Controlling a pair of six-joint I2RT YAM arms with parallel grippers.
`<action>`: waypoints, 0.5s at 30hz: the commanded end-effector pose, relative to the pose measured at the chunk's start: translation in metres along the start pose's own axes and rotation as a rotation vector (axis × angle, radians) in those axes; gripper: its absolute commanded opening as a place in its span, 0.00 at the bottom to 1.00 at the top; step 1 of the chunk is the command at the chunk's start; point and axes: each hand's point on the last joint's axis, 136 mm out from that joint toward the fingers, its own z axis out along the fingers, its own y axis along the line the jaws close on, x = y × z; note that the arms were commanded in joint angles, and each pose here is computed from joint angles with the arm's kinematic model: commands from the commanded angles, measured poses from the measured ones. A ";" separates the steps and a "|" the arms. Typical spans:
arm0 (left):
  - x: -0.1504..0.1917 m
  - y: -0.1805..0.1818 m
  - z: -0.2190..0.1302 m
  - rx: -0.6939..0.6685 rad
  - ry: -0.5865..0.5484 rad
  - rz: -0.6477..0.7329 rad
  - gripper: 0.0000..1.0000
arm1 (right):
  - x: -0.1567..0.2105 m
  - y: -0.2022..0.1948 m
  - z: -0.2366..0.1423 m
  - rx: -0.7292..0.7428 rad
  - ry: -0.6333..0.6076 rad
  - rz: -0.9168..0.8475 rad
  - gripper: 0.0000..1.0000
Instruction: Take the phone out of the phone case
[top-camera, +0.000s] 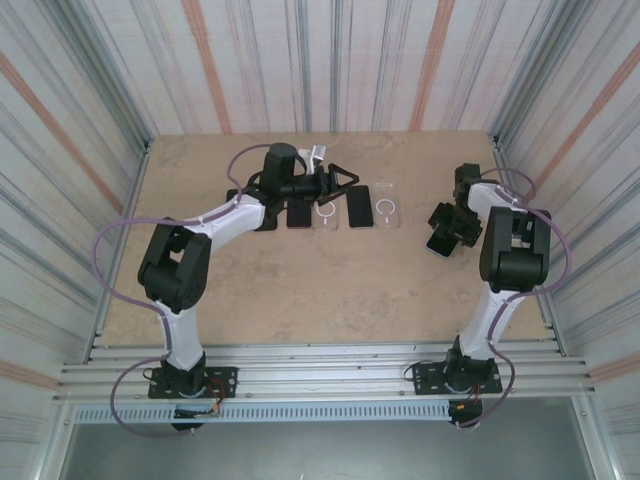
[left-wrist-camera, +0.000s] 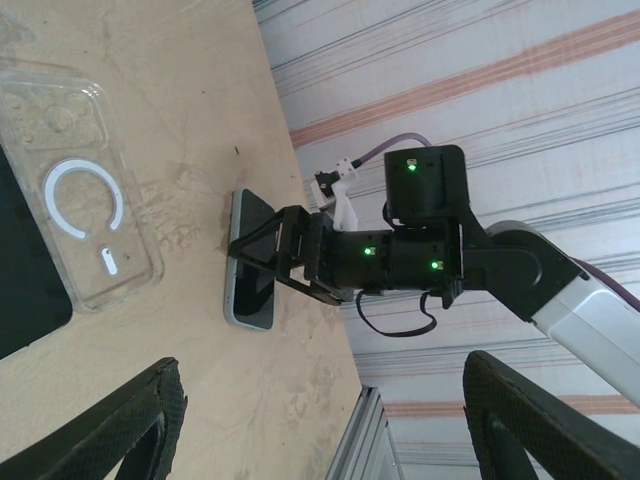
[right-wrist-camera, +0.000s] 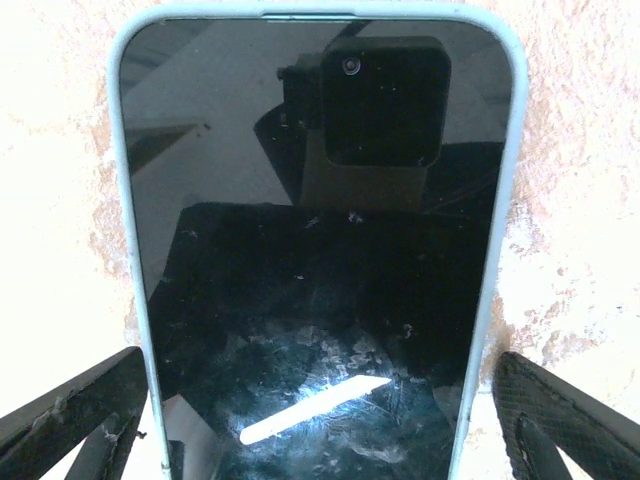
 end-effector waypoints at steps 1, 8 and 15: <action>0.000 -0.006 -0.002 0.036 0.004 0.029 0.76 | 0.010 -0.008 0.011 0.062 0.056 0.021 0.90; -0.001 -0.003 -0.003 0.045 0.004 0.022 0.76 | 0.009 -0.008 0.023 0.092 0.096 0.012 0.89; -0.003 0.000 -0.005 0.051 -0.003 0.021 0.76 | 0.014 -0.006 0.035 0.087 0.139 0.036 0.83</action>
